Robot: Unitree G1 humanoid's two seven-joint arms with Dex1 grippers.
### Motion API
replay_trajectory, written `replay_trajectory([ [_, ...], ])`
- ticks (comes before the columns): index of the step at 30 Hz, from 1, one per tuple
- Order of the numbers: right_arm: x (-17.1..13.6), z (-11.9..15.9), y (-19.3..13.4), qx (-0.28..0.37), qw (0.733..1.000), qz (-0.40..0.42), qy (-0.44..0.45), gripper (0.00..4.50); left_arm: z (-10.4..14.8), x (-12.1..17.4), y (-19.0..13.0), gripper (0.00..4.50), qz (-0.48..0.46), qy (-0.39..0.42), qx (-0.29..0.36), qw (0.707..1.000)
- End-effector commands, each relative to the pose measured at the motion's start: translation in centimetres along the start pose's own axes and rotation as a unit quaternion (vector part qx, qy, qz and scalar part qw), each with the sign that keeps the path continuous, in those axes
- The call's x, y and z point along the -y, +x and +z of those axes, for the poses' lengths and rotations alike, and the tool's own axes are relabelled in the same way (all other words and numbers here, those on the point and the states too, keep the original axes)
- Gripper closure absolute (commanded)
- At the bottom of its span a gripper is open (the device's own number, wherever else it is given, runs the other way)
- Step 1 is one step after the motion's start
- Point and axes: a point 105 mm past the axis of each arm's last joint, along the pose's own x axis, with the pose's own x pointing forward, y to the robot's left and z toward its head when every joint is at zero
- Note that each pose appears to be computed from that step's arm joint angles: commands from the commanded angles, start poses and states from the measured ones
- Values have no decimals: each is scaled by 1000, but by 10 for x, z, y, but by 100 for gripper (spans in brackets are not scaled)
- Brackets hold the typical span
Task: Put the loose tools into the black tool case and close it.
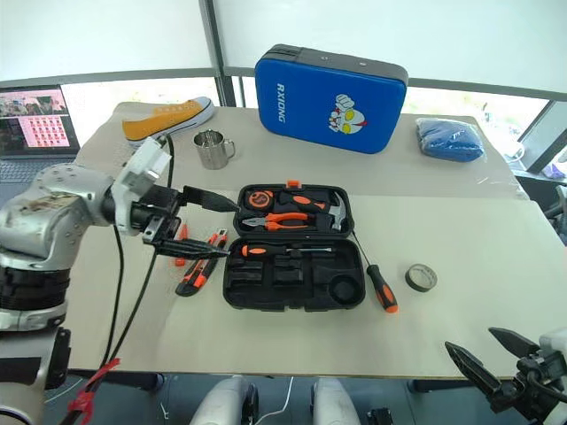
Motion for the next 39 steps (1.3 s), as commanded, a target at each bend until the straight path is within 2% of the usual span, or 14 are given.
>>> replay_trajectory([
  [1,-14,12,28,20,999,27,-20,0,5,8,3,5,-10,14,1,1000],
  [8,-32,14,90,37,998,49,-18,0,8,9,7,5,-5,33,-8,999],
  [14,-27,-8,124,6,1000,17,-16,0,13,4,6,5,20,47,-15,999],
  [18,-29,-10,133,16,999,22,-18,103,16,2,5,0,31,53,-16,998],
  [25,-23,-2,130,50,999,8,-9,340,13,-2,3,0,45,54,-18,997],
  [26,-22,1,127,56,998,5,-5,346,13,-2,3,0,46,54,-18,997],
  [28,-21,9,121,73,997,0,-1,346,12,-3,3,0,50,55,-19,997],
  [35,-10,66,96,144,989,14,12,346,3,-4,-1,0,64,51,-27,996],
  [37,-19,93,94,168,983,71,-24,346,1,-2,-3,0,65,47,-29,996],
  [39,-43,116,96,172,963,175,-108,346,-2,-1,-5,0,66,42,-33,996],
])
